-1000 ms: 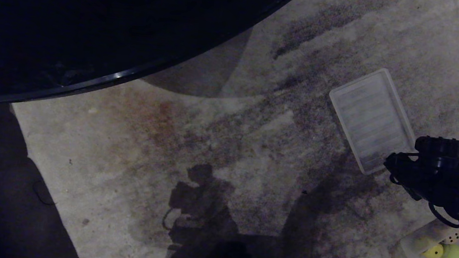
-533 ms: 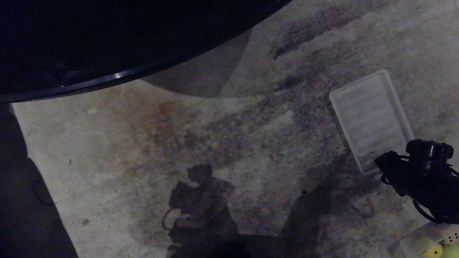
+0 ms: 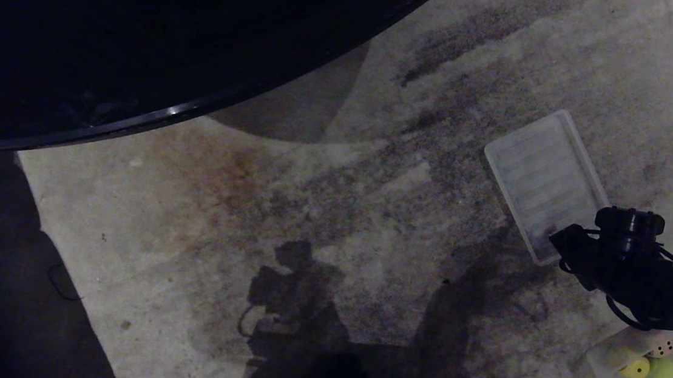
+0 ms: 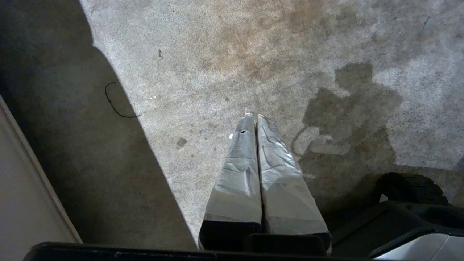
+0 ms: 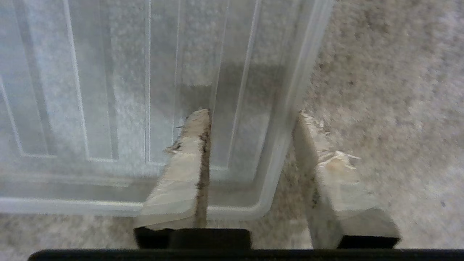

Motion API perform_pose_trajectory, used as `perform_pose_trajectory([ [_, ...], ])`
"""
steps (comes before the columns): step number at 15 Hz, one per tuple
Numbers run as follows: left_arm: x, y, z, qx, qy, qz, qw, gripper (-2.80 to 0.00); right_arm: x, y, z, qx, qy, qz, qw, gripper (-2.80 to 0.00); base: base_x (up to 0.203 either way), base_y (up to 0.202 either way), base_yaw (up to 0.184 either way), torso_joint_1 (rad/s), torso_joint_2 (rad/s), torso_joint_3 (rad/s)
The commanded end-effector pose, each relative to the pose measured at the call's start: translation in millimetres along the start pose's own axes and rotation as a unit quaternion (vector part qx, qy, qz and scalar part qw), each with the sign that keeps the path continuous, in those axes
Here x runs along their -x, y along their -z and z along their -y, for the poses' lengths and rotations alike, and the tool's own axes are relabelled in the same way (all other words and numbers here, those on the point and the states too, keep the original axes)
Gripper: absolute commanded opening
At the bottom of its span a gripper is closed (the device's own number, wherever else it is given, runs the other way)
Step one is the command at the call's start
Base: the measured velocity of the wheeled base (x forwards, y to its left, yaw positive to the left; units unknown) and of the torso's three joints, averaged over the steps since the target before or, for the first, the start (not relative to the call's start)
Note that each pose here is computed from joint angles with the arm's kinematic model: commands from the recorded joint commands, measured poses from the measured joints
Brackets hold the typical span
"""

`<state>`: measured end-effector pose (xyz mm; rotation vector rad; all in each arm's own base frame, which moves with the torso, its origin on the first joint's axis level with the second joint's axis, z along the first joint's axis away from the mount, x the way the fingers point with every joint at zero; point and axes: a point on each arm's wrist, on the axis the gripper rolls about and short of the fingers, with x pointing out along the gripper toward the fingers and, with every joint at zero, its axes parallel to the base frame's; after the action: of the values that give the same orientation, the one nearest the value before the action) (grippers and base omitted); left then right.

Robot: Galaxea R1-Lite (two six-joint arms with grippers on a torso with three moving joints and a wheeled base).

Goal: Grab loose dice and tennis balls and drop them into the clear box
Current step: Close the lid

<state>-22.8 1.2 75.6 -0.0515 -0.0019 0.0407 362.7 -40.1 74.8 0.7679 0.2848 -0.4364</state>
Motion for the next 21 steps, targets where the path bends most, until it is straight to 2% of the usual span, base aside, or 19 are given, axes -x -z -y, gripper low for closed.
perform_pose_trajectory([
  [1, -0.2, 0.4, 0.0, 0.000, 0.000, -0.001, 1.0000, -2.80, 17.5, -12.4, -8.3, -0.006, -0.020, 0.018, 1.000, -2.80, 0.000, 0.000, 0.000, 0.000, 0.00, 0.000],
  [8, -0.2, 0.3, 0.0, 0.000, 0.000, -0.001, 1.0000, -2.80, 73.8, -33.0, -15.4, -0.006, -0.040, 0.036, 0.999, -2.80, 0.000, 0.000, 0.000, 0.000, 0.00, 0.000],
  [11, -0.2, 0.5, 0.0, 0.000, 0.000, -0.002, 1.0000, -2.80, 111.1, -48.9, -22.0, -0.006, -0.060, 0.048, 0.997, -2.80, 0.000, 0.000, 0.000, 0.000, 0.00, 0.000],
  [18, -0.2, 0.5, 0.0, 0.000, 0.000, -0.002, 1.0000, -2.80, 197.5, -68.2, -19.2, 0.025, -0.099, 0.072, 0.992, -2.80, 0.000, 0.000, 0.000, 0.000, 0.00, 0.000],
  [21, -0.2, 0.4, 0.0, 0.000, 0.000, -0.002, 1.0000, -2.80, 231.7, -69.5, -11.9, 0.059, -0.117, 0.079, 0.988, -2.80, 0.000, 0.000, 0.000, 0.000, 0.00, 0.000],
])
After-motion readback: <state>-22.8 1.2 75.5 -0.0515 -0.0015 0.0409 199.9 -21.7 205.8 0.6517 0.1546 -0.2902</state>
